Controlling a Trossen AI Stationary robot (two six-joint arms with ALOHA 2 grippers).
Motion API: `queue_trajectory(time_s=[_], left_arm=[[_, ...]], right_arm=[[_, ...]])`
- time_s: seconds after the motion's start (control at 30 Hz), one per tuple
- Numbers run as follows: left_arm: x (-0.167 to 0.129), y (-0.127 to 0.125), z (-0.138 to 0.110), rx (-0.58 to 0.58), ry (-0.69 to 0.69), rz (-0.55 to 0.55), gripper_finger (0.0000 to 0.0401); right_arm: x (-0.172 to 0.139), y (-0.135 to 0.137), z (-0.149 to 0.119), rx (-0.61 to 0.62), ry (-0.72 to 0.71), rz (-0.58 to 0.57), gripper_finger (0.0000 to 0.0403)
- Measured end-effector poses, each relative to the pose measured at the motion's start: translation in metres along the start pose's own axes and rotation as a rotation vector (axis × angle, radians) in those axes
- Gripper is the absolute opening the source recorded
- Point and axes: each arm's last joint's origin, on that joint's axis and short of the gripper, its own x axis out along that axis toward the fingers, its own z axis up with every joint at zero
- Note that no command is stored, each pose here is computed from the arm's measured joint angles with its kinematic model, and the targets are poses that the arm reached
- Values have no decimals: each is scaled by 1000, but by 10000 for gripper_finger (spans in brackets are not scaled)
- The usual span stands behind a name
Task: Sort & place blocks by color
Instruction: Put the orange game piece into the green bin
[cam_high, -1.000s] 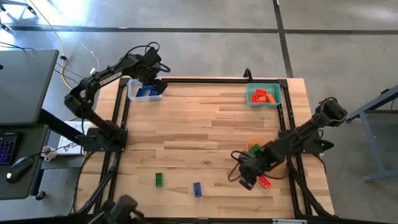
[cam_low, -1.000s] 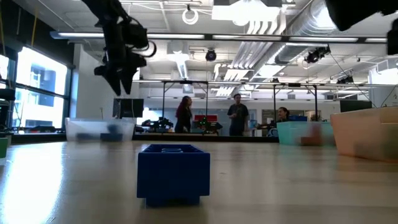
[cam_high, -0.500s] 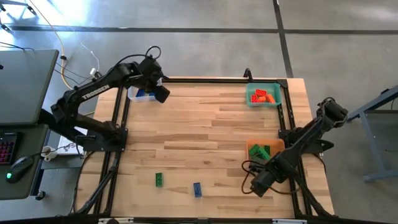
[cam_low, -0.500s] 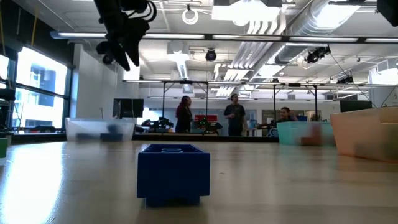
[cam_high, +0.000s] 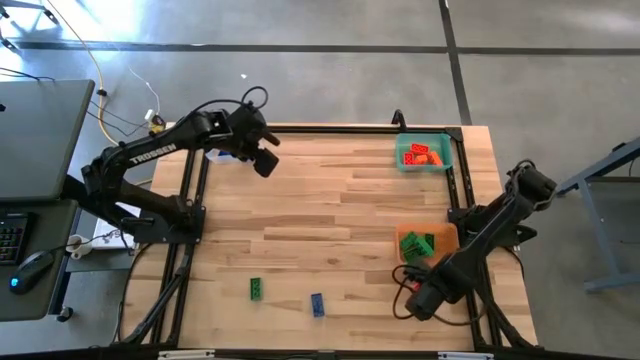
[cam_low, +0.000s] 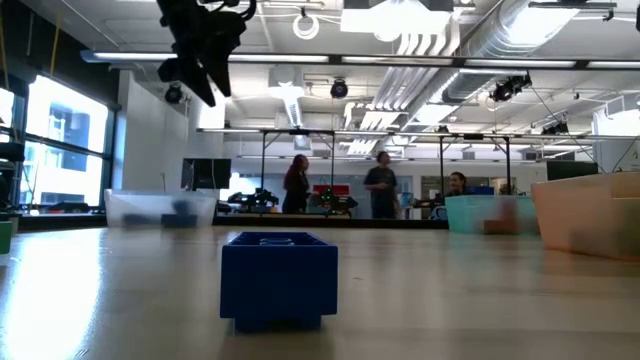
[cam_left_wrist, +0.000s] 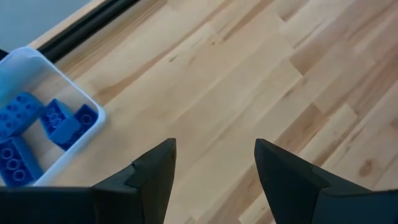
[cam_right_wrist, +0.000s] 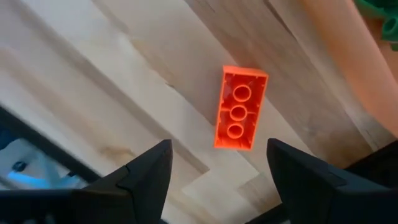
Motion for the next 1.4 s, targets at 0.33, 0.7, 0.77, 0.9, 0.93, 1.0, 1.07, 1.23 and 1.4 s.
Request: queue_trajectory(time_s=[0.33, 0.7, 0.77, 0.9, 0.93, 1.0, 1.07, 1.23, 1.4], left_arm=[[-1, -10, -4, 18, 7, -20, 204], [-1, -14, -6, 32, 9, -27, 202], [-1, -14, -6, 32, 9, -27, 202], [-1, -14, -6, 31, 8, -28, 202], [-1, -14, -6, 32, 9, -27, 202], [-1, -14, -6, 33, 8, -28, 202], [-1, -14, -6, 47, 8, -27, 202], [-1, -14, -6, 66, 8, -27, 202], [-1, -14, -6, 98, 7, -27, 202]], right_arm=[[36, 10, 2, 16, 61, -133, 250], [66, 15, 4, 35, 114, -222, 250], [71, 16, 5, 34, 123, -231, 250], [78, 20, 5, 14, 143, -219, 246], [79, 21, 6, 11, 145, -216, 241], [81, 21, 6, 12, 146, -212, 223], [81, 22, 8, 18, 154, -203, 195], [80, 23, 14, 44, 179, -189, 114], [75, 25, 22, 64, 191, -136, 112]])
